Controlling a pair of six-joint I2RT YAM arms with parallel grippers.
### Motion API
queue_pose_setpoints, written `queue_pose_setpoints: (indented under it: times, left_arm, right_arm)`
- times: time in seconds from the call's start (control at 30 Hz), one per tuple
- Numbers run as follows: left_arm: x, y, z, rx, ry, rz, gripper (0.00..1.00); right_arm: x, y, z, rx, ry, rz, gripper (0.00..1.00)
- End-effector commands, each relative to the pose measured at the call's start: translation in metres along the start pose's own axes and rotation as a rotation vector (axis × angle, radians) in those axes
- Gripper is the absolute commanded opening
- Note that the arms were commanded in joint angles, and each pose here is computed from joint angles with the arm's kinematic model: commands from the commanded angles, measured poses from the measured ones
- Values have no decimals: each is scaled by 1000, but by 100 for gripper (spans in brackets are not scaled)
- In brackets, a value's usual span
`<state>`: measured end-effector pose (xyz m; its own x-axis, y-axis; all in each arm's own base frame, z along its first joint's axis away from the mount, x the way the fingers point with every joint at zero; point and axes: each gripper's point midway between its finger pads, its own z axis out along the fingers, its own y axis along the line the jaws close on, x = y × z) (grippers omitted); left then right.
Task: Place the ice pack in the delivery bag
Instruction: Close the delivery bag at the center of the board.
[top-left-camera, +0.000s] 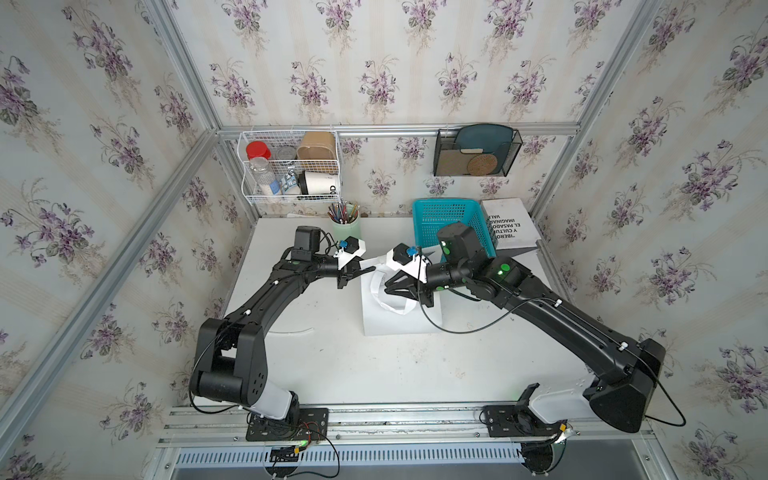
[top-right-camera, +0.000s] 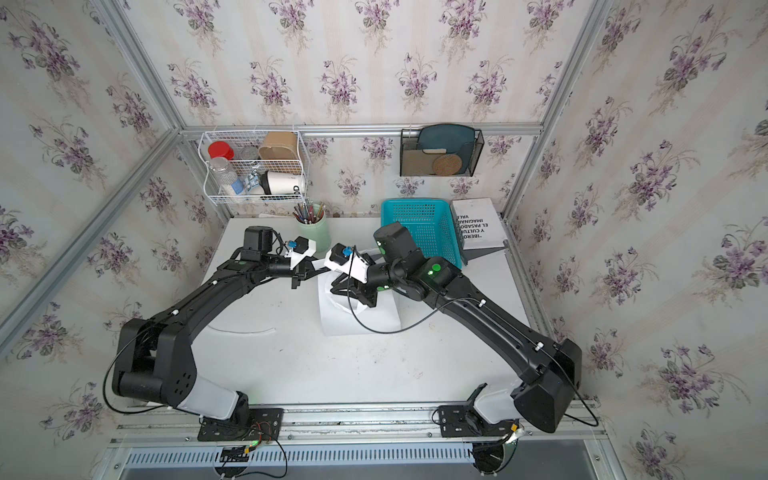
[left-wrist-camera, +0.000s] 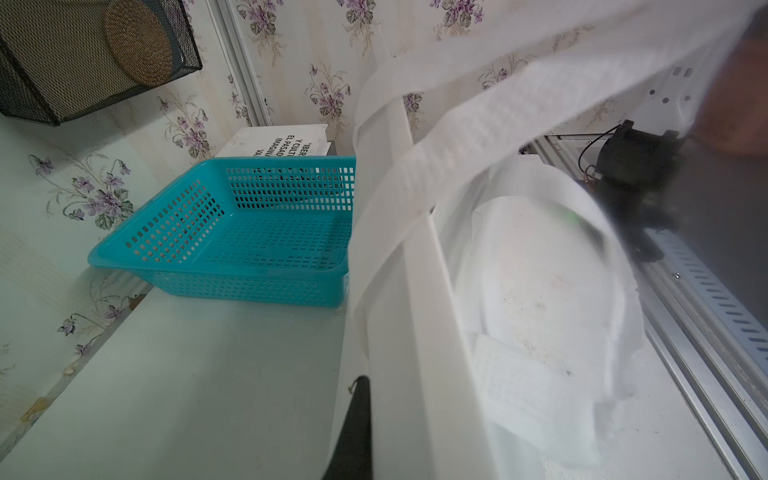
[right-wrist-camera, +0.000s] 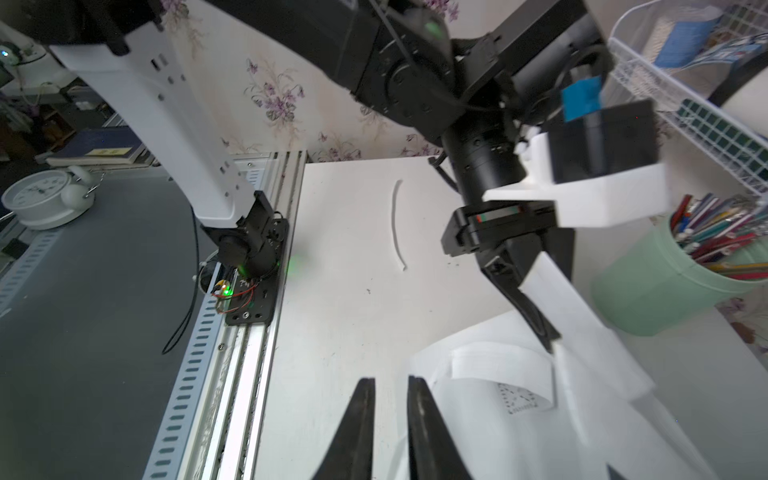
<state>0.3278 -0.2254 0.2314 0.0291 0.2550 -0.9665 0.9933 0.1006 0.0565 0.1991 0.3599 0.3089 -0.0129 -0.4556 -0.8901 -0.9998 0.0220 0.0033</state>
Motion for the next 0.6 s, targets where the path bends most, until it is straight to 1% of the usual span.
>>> queue_pose_setpoints:
  times: [0.0,0.03,0.07,0.1,0.17,0.23,0.3,0.4,0.57]
  left_arm:
    - [-9,0,1,12,-29,42,0]
    - [-10,0,1,14,-29,44,0]
    - [-10,-1,0,17,-29,46,0]
    - [-11,-2,1,19,-28,50,0]
    - [-10,-3,1,22,-25,52,0]
    - [-9,-4,1,22,-22,55,0]
    - [-9,-4,1,21,-21,57,0]
    - [-8,-4,1,21,-19,60,0]
    - [-8,-4,1,23,-22,60,0]
  right_arm:
    - [1,-23,10,117,30,-83,22]
    - [-1,-37,12,189,40,-105,25]
    - [-8,-49,10,258,20,-108,29]
    - [-15,-55,8,292,-4,-129,35]
    - [-25,-68,8,344,-12,-156,46]
    - [-18,-80,17,358,54,-170,53]
    - [-12,-86,23,359,90,-178,55]
    - [-12,-93,27,373,96,-200,57]
    - [13,-101,34,379,210,-201,55]
